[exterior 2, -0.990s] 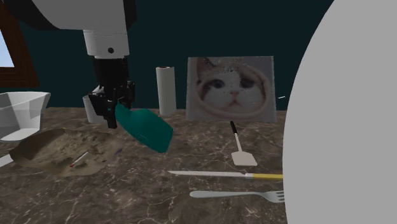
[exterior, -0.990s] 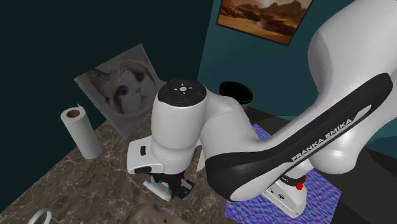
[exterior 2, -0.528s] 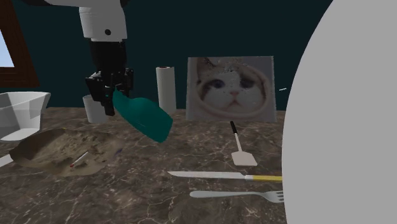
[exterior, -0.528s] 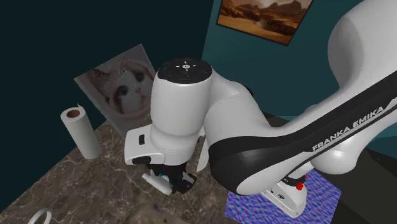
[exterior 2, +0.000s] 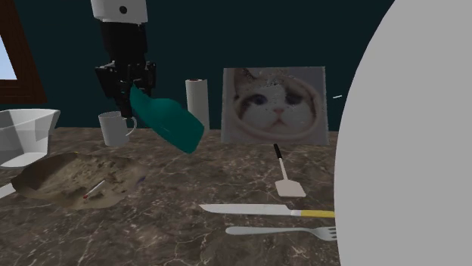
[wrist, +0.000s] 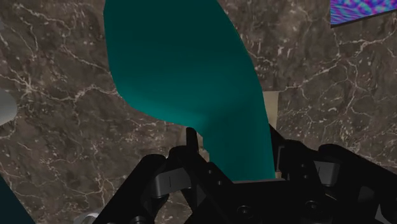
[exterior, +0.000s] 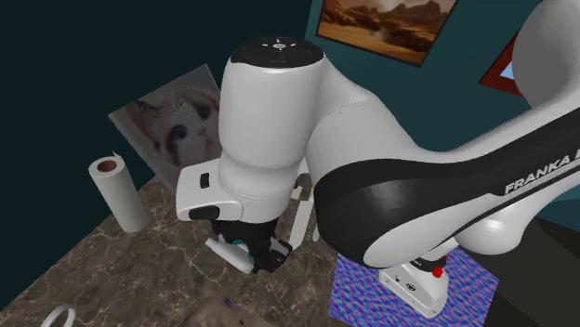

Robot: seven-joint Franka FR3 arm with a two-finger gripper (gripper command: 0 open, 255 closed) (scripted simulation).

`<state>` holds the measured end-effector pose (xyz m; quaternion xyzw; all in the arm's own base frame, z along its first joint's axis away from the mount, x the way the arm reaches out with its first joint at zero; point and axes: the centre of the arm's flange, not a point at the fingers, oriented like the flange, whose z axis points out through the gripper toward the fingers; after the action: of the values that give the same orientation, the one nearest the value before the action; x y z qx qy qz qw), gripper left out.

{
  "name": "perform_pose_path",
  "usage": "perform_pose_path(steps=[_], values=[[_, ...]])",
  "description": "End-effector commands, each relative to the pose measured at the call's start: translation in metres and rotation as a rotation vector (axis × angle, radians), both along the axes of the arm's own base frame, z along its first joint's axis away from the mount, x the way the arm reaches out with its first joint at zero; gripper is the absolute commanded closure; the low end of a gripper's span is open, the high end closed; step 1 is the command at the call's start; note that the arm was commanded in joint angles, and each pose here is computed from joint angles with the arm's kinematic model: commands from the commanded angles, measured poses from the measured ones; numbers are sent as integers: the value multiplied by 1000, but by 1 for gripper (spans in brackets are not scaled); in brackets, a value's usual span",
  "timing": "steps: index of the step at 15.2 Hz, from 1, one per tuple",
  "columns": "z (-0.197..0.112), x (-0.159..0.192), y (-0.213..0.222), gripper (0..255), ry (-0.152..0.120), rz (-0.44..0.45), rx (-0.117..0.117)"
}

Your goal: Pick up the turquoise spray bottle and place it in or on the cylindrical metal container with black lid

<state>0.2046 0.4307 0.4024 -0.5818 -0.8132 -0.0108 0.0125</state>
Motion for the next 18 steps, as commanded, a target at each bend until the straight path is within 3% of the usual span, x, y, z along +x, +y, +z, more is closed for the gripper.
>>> perform_pose_path(steps=[1,4,18], values=[[11,0,0,255,0,0,0],[26,0,0,255,0,0,0],[21,57,-176,255,0,0,0]])
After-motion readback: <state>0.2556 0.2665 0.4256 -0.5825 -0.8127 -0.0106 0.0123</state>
